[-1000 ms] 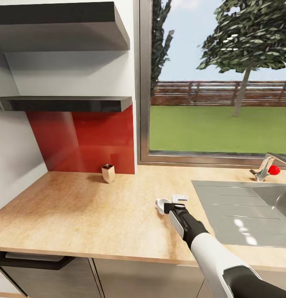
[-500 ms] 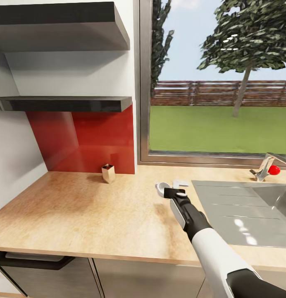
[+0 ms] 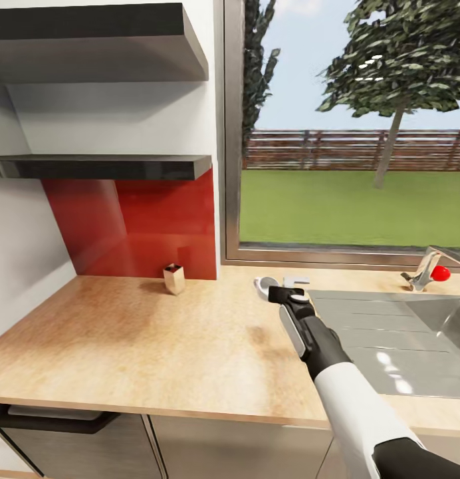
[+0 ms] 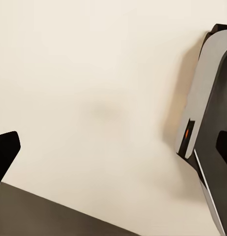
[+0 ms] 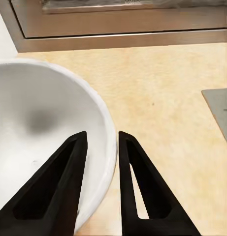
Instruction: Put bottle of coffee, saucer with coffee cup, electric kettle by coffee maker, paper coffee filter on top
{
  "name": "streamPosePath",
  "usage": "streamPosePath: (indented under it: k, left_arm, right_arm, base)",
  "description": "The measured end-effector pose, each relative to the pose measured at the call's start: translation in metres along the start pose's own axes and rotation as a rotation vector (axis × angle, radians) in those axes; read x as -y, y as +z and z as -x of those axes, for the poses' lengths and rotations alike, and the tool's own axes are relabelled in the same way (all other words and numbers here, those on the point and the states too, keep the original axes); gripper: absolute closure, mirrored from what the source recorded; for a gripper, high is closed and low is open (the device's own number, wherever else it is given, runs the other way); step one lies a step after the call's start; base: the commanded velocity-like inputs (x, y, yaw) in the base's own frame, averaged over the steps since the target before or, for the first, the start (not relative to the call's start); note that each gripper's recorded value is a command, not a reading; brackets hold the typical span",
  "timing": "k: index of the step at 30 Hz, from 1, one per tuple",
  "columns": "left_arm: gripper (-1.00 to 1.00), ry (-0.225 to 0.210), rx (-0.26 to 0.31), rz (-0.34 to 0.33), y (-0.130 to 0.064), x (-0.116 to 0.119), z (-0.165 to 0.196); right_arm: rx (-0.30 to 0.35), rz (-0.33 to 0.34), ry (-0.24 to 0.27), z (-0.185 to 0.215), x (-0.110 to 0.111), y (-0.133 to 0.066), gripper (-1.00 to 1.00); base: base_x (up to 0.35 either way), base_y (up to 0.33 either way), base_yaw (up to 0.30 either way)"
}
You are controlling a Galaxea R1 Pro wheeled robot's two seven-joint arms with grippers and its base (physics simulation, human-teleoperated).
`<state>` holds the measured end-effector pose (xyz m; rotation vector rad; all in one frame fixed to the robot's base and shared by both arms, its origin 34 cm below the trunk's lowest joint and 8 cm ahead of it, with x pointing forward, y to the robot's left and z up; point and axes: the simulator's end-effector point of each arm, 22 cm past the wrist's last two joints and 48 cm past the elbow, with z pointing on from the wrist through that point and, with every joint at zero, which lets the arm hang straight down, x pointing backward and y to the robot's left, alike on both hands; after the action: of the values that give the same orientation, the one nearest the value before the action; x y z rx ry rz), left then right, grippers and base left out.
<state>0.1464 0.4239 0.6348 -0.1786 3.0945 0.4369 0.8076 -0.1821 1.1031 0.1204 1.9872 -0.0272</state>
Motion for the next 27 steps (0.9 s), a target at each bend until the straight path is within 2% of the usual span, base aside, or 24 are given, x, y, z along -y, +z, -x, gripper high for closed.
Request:
streamPosePath:
  k: [10,27]
  left_arm:
    - [-1.0,0.002,0.002,0.0,0.0,0.001,0.001]
    - [-1.0,-0.003,0.01,-0.001,0.0,0.002,0.004]
  right_arm:
    - [-0.03,-0.01,-0.015,-0.001,0.008,-0.002,1.0]
    - [-0.022,-0.017,-0.018,0.004,0.014,-0.004,1.0]
  base:
    - [-0.008,-0.256,-0.035]
    - [-0.001,-0.273,-0.252]
